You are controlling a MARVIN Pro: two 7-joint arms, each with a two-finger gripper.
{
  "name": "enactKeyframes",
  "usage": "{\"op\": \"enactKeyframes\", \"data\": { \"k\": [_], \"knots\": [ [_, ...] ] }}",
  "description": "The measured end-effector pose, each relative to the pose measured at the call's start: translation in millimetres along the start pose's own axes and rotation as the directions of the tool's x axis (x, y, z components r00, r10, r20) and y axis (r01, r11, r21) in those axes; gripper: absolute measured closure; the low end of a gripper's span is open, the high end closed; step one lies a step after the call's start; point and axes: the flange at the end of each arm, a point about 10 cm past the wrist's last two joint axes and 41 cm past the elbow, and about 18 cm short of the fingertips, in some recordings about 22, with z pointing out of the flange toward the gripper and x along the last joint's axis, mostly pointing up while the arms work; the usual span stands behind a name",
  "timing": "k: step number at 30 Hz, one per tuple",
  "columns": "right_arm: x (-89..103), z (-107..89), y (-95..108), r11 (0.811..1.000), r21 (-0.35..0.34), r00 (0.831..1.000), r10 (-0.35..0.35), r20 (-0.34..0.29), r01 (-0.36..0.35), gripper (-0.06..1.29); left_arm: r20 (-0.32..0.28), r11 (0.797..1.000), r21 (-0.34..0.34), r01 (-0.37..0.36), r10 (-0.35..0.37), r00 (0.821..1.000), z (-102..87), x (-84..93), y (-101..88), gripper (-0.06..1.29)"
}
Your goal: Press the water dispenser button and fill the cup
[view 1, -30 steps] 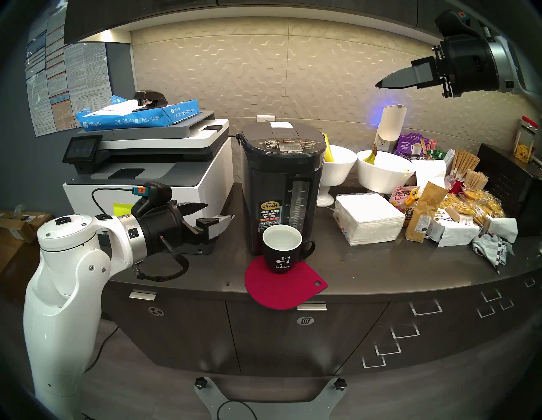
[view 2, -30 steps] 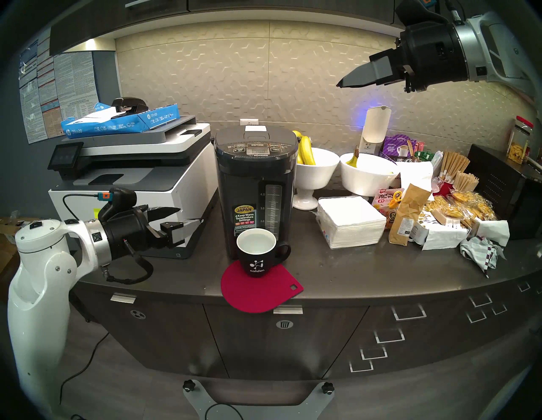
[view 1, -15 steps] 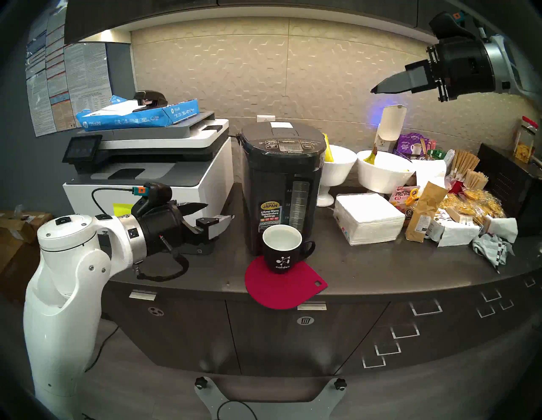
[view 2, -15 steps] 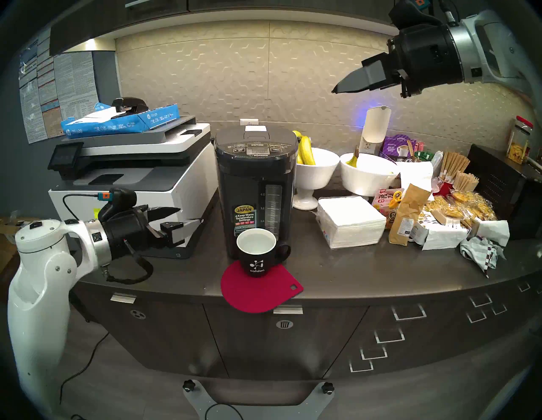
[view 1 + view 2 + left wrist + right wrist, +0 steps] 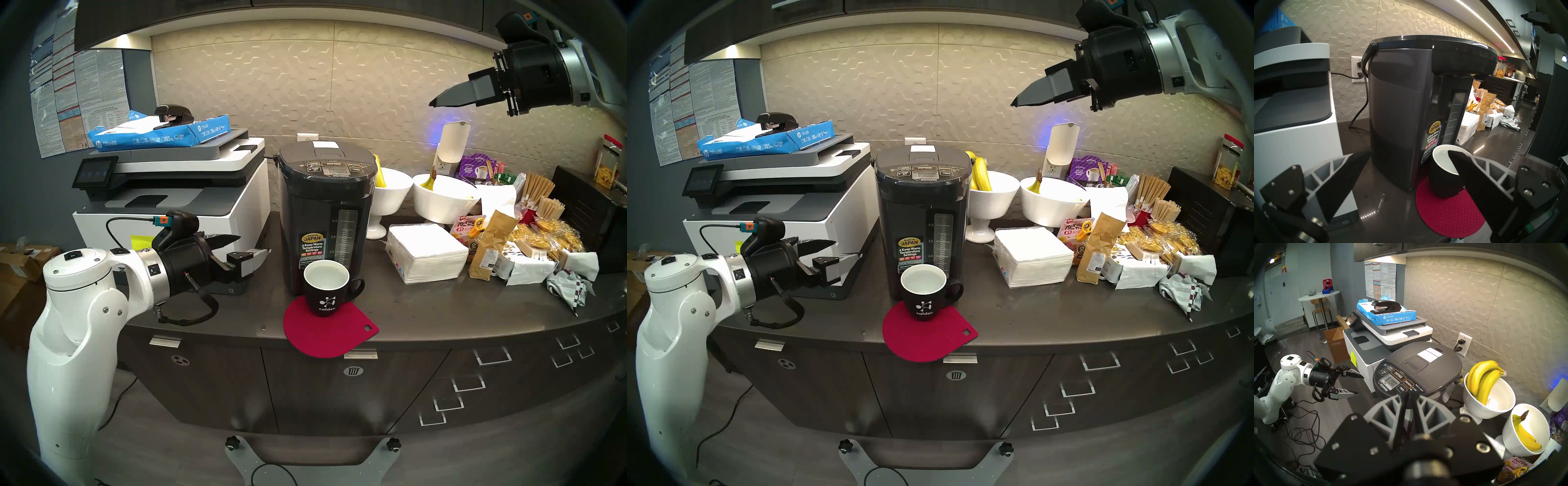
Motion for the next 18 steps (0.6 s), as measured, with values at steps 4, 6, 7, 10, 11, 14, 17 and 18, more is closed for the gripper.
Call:
{"op": "enactKeyframes", "data": {
  "k": [4,6,7,10,11,14,17,18],
  "knots": [
    [0.2,-0.3,0.0,1.0,-0.001,1.0,0.0,0.001,0.0,0.98,0.0,1.0,0.0,0.0,0.0,1.0,0.0,0.0,0.0,-0.04],
    [0.4,-0.4,0.0,1.0,-0.002,1.0,-0.001,0.001,0.001,0.98,0.0,1.0,0.0,0.0,0.0,1.0,0.0,0.0,0.0,-0.04],
    [0.5,-0.6,0.0,1.0,-0.002,1.0,-0.001,0.001,0.001,0.98,0.0,1.0,0.0,0.0,0.0,1.0,0.0,0.0,0.0,-0.04],
    [0.6,-0.8,0.0,1.0,-0.003,1.0,-0.001,0.001,0.001,0.98,0.0,1.0,0.0,0.0,0.0,1.0,0.0,0.0,0.0,-0.04],
    [0.6,-0.8,0.0,1.0,-0.003,1.0,-0.001,0.001,0.001,0.98,0.0,1.0,0.0,0.0,0.0,1.0,0.0,0.0,0.0,-0.04],
    [0.7,-1.0,0.0,1.0,-0.003,1.0,-0.001,0.001,0.001,0.98,0.0,1.0,0.0,0.0,0.0,1.0,0.0,0.0,0.0,-0.04],
    [1.0,-1.2,-0.1,1.0,-0.004,1.0,-0.001,0.001,0.001,0.98,0.0,1.0,0.0,0.0,0.0,1.0,0.0,0.0,0.0,-0.04],
    [1.1,-1.3,-0.1,1.0,-0.004,1.0,-0.002,0.001,0.002,0.98,0.0,1.0,0.0,0.0,0.0,1.0,0.0,0.0,0.0,-0.04]
  ]
}}
